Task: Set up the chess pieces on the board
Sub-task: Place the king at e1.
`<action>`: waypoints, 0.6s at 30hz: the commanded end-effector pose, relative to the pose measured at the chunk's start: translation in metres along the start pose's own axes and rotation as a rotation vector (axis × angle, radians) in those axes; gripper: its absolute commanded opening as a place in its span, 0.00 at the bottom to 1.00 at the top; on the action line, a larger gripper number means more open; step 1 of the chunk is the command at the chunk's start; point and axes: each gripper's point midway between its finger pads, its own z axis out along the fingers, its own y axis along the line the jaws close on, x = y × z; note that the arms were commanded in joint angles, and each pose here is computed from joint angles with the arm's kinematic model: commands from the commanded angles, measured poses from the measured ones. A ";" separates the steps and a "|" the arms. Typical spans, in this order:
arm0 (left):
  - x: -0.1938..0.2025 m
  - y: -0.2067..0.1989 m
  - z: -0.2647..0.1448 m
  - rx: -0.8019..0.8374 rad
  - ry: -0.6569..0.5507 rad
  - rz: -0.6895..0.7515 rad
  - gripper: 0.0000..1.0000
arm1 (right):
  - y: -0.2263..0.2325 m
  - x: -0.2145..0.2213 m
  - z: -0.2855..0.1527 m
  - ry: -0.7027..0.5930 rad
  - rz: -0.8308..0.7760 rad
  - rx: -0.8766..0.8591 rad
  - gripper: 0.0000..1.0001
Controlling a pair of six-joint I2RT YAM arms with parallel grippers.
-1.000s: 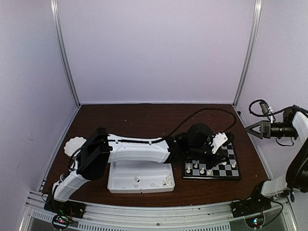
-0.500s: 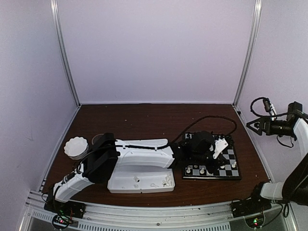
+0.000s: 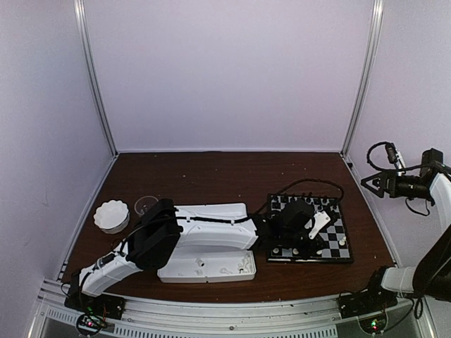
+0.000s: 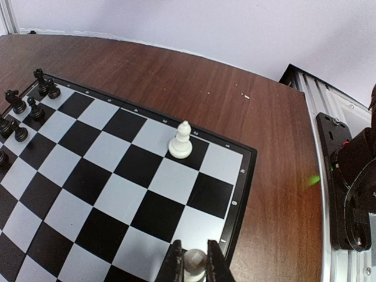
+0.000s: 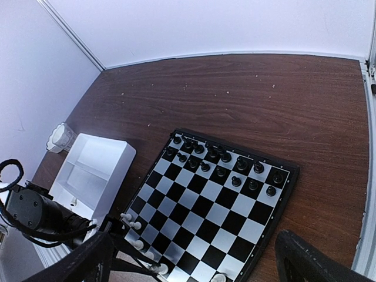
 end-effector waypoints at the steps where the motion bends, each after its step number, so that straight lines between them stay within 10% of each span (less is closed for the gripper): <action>1: -0.009 0.002 -0.001 -0.010 -0.024 -0.010 0.00 | 0.000 -0.002 0.001 -0.012 -0.012 -0.012 0.99; 18: -0.018 -0.005 -0.002 0.021 -0.041 -0.012 0.09 | 0.001 -0.001 0.001 -0.012 -0.012 -0.019 1.00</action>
